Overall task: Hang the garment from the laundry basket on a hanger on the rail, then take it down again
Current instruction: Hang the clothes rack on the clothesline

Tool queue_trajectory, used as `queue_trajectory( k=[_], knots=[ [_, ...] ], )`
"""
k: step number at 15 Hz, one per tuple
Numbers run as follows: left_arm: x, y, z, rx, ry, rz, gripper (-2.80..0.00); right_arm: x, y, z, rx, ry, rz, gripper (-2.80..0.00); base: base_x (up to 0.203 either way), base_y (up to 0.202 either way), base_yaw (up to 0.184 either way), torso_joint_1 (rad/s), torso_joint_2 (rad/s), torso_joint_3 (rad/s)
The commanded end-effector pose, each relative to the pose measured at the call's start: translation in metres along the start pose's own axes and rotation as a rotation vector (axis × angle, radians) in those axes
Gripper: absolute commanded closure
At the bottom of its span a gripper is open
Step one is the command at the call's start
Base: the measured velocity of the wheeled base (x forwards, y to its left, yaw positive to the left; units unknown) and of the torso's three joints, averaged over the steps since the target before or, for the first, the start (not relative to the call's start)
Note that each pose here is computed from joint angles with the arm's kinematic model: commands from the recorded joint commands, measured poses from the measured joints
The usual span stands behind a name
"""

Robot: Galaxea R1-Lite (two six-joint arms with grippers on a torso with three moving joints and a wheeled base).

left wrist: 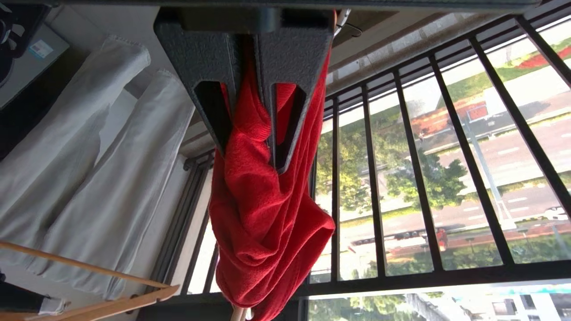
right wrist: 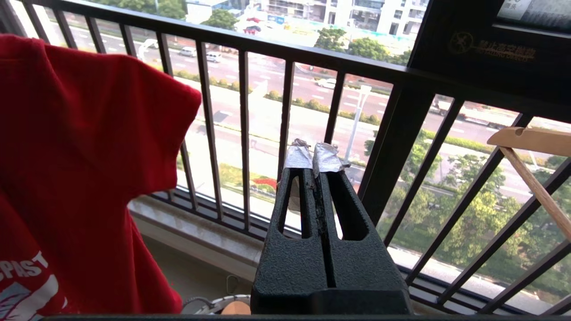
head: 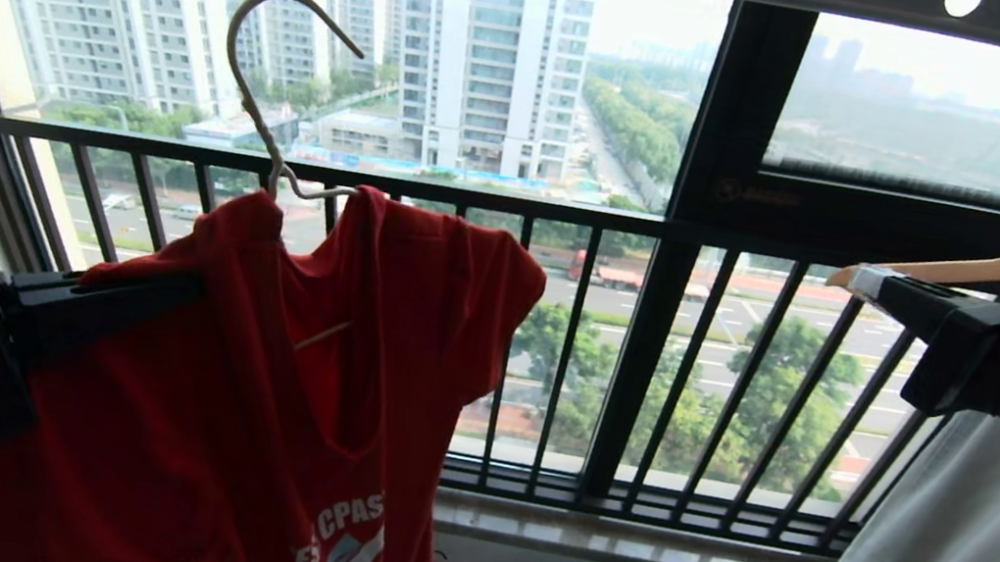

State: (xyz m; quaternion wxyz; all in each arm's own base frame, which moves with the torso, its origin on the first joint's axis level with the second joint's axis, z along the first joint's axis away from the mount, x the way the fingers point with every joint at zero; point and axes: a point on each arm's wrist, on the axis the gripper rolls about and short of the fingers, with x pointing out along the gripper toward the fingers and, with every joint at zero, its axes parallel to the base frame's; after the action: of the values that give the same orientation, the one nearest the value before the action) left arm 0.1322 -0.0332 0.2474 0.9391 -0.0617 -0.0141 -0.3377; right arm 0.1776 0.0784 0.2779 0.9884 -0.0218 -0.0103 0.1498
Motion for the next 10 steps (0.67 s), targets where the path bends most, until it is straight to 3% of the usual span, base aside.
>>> queue_trajectory(
  k=[1,10],
  knots=[
    [-0.004,-0.006,0.01,0.022,-0.036,-0.025,0.0,-0.002,0.0,0.0,-0.008,-0.003,-0.001,0.0,0.0,0.0,0.0,0.156,-0.3,-0.161],
    [0.006,-0.02,0.004,-0.003,-0.002,-0.159,0.0,-0.002,0.001,0.0,-0.023,-0.008,0.005,0.0,0.0,0.0,0.0,0.142,-0.29,-0.153]
  ],
)
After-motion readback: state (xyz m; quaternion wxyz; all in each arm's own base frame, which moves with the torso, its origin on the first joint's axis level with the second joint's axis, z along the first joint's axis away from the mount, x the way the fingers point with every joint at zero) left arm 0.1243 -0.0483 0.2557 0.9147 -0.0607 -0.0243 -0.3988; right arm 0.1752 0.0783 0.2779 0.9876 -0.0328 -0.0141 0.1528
